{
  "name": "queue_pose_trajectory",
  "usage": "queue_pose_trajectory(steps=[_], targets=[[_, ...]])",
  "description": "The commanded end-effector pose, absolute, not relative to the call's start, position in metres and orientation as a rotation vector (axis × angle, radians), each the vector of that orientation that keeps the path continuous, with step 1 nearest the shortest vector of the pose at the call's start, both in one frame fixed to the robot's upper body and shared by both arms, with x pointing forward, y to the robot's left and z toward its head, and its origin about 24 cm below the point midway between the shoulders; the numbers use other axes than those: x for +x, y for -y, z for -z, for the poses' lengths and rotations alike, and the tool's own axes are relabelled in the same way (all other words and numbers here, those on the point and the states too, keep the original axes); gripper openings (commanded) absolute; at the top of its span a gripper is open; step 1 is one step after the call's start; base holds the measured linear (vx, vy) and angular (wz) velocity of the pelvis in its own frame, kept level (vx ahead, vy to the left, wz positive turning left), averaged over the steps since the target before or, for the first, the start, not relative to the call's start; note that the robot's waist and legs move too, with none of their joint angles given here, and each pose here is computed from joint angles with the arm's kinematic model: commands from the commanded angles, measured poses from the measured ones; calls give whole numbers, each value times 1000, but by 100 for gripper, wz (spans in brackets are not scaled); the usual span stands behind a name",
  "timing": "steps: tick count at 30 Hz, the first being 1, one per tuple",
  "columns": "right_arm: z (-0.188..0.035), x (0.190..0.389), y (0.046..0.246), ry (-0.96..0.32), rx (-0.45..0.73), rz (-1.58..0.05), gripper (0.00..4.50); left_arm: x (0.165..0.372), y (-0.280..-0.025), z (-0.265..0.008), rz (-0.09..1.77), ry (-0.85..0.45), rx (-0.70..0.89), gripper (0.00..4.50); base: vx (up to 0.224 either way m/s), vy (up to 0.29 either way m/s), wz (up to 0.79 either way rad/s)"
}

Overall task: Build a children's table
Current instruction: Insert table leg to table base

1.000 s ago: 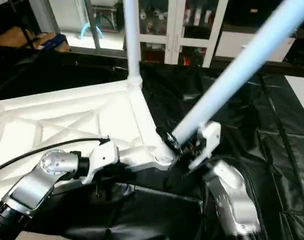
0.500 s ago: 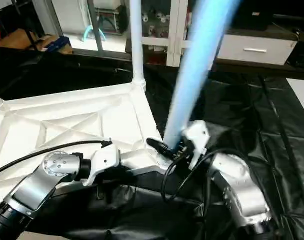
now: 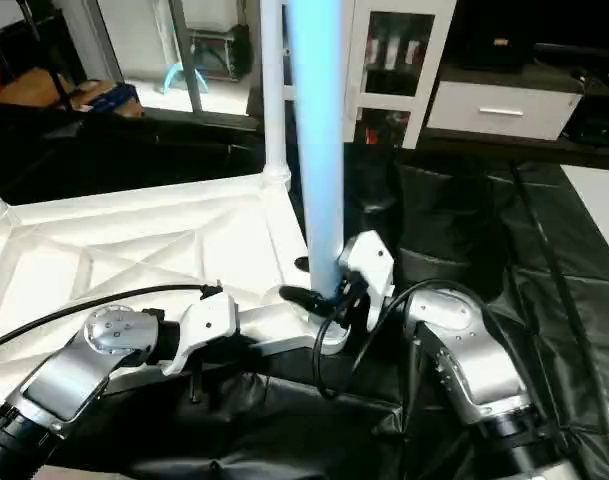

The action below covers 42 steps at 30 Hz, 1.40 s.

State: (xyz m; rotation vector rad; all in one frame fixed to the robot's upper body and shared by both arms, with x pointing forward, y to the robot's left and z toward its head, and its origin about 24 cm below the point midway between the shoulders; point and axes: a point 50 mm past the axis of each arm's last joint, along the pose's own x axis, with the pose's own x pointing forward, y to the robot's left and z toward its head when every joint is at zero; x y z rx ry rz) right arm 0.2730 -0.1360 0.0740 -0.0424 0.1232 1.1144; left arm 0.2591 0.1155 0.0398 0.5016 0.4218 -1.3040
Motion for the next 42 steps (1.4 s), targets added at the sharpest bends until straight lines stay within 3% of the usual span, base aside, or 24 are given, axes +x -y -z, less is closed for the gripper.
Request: queue_pose_trajectory(steps=[1,6,11,23,25,37,38,42], targets=[[-29,252,132,-361,124,-1139,181,264,-118,-37,1250,-425,505,0,0,0,0],[-18,251,146,-392,168,-1061,181,264,-117,-37,1254,-426,503,0,0,0,0],[-4,244,152,-442,99,-1008,181,265,-116,-35,1255,-427,509,0,0,0,0],[-1,256,162,-355,125,-698,181,270,-112,-35,1188,-420,491,0,0,0,0],[-2,264,164,-344,58,-585,181,279,-107,-38,1120,-411,475,0,0,0,0],[-8,303,161,-301,-20,-237,181,311,-76,-54,896,-392,389,0,-17,12,-4],[-10,315,162,-297,-21,-117,180,322,-69,-60,789,-387,341,0,0,0,0],[-17,335,159,-273,-20,74,180,338,-55,-73,593,-374,230,0,0,0,0]])
